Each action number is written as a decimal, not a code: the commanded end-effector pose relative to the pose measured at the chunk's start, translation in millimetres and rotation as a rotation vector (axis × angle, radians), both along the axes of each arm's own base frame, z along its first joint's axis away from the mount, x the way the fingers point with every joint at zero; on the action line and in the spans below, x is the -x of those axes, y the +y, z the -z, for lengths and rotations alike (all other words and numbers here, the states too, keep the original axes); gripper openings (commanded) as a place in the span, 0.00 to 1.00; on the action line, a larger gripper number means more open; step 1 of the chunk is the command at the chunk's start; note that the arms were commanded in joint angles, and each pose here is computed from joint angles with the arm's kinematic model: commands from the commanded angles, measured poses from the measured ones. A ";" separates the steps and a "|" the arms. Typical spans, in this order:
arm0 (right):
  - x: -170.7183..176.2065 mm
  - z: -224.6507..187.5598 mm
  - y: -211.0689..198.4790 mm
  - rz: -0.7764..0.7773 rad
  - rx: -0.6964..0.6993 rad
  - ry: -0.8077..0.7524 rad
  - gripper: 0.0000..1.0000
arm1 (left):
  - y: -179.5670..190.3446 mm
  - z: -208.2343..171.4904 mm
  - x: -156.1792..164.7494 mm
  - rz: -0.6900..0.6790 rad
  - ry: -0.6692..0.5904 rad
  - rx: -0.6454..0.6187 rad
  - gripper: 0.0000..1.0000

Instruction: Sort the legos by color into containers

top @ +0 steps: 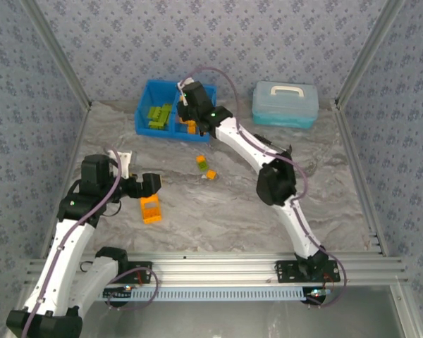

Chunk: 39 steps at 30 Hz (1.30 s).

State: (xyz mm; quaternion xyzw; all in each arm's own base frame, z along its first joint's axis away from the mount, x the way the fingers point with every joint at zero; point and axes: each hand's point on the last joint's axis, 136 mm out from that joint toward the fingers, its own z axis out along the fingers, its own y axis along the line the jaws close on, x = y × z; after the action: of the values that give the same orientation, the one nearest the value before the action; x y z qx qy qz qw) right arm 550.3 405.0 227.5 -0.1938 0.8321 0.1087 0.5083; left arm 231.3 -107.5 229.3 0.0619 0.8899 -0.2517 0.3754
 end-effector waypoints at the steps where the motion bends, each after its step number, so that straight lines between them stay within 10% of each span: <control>1: -12.0 43.1 -13.0 0.092 0.088 0.072 0.22 | 9.7 -6.2 -0.4 -0.039 -0.021 -0.033 0.99; 8: -19.6 61.9 -11.9 0.084 0.049 0.104 0.31 | 11.5 -3.7 -1.5 -0.047 -0.014 -0.041 0.99; 16: -0.3 -11.6 -17.2 0.048 0.033 0.037 0.46 | 22.3 10.1 -8.3 -0.159 0.063 -0.048 0.99; 24: 75.4 -94.7 -68.6 0.020 -0.022 0.038 0.61 | 57.3 56.4 18.9 -0.589 0.384 -0.131 0.98; 29: 134.1 -92.6 -103.5 -0.012 -0.079 0.067 0.92 | 43.5 89.3 31.0 -0.630 0.448 -0.156 0.98; 39: 205.2 -40.0 -136.5 -0.017 -0.130 0.203 0.97 | 14.6 149.6 11.8 -0.525 0.509 -0.185 0.99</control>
State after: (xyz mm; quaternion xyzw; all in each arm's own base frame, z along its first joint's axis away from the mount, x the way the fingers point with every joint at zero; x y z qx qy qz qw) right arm 357.5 267.8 271.5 -0.1677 0.8662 0.1640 0.4412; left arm 202.5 -77.5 80.6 -0.2080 0.9627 -0.0432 0.1676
